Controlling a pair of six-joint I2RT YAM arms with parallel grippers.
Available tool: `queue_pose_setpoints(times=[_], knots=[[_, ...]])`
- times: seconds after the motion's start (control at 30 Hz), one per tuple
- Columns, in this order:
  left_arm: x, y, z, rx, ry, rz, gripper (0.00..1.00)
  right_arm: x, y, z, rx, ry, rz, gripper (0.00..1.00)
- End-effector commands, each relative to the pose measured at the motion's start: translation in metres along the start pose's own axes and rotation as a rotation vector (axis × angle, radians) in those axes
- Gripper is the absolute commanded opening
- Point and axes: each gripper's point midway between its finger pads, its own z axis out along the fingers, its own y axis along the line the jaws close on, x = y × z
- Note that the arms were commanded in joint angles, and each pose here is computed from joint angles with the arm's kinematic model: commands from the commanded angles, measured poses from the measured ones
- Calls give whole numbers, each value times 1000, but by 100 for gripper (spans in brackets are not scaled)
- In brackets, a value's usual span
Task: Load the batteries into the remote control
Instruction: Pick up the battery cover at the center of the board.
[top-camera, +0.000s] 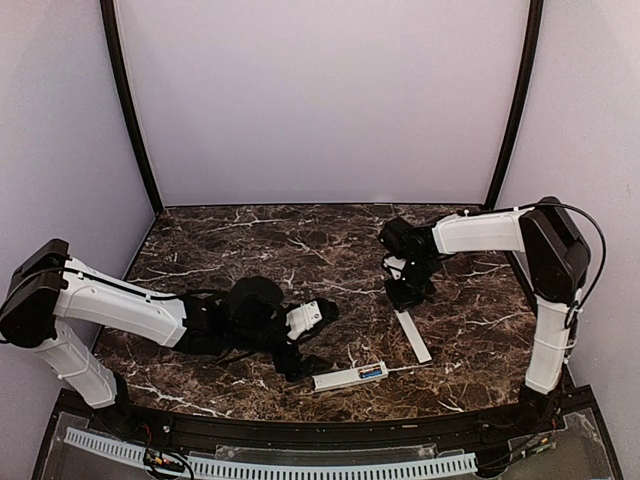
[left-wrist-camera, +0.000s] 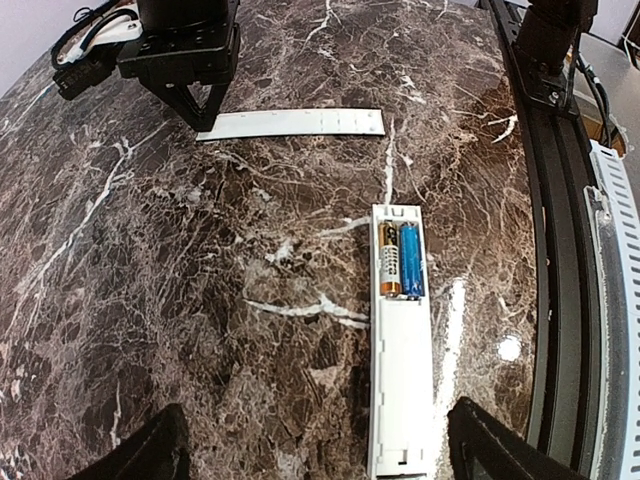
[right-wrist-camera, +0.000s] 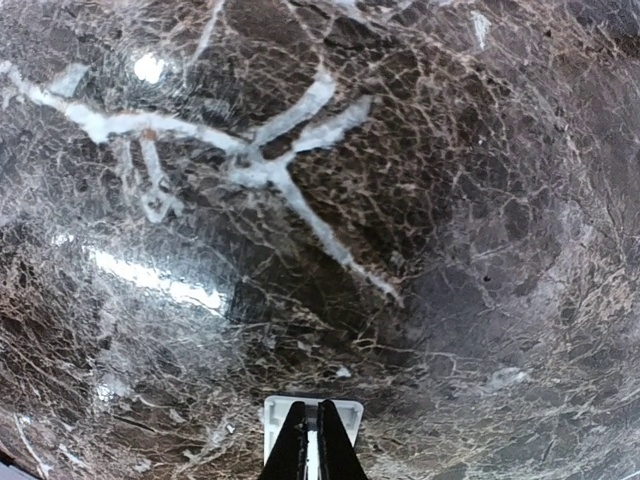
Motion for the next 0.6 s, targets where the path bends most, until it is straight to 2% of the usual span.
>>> queue_pose_setpoints(times=[0.0, 0.37, 0.57], knots=[[3, -1, 0, 16, -2, -12, 89, 2, -1, 3, -1, 18, 7, 4], [3, 0, -3, 10, -4, -13, 89, 17, -2, 10, -3, 51, 13, 5], [5, 1, -2, 9, 0, -14, 89, 23, -6, 11, 21, 54, 9, 1]])
